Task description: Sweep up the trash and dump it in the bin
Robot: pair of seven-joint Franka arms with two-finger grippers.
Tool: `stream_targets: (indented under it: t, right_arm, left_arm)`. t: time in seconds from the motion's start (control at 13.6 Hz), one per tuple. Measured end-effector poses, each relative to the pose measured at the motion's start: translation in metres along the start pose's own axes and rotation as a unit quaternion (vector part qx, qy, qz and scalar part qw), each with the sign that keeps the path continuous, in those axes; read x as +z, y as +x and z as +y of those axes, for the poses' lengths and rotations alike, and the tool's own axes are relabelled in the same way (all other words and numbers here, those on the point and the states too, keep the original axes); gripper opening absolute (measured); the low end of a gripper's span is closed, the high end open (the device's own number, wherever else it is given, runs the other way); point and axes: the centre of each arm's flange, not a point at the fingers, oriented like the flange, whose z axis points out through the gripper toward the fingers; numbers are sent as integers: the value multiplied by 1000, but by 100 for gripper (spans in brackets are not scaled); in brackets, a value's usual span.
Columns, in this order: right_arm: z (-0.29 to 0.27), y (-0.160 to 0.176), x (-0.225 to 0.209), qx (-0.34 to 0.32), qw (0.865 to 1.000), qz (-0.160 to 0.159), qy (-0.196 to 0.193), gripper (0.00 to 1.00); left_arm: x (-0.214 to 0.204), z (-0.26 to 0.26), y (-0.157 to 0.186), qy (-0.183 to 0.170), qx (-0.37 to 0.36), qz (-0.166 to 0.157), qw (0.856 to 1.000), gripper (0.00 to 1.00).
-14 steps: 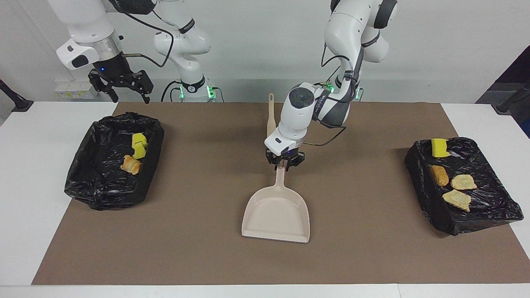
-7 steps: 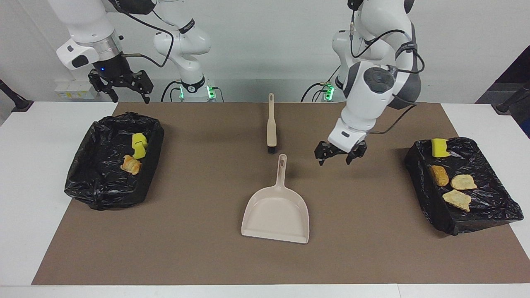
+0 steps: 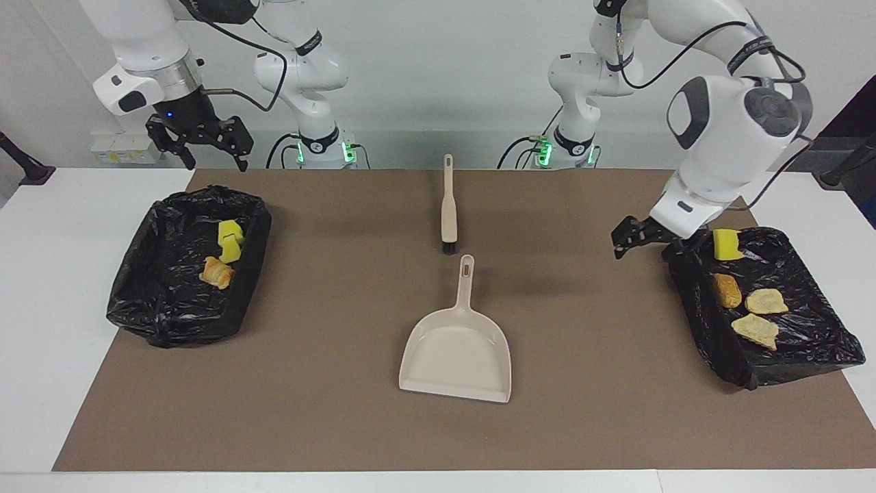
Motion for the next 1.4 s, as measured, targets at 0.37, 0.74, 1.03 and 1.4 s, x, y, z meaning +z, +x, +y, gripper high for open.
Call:
stream_targets:
  t: [0.37, 0.74, 1.03, 1.4]
  right_arm:
    - [0, 0, 0, 0, 1000, 0, 0, 100]
    - [0, 0, 0, 0, 1000, 0, 0, 100]
    - [0, 0, 0, 0, 1000, 0, 0, 100]
    - [0, 0, 0, 0, 1000, 0, 0, 100]
  left_arm:
    - [-60, -19, -55, 10, -15, 12, 1000, 100]
    - [-68, -27, -71, 22, -22, 10, 999, 100]
    - [-68, -25, -71, 22, -20, 9, 1000, 100]
    - [-86, -20, -73, 23, -15, 15, 1000, 100]
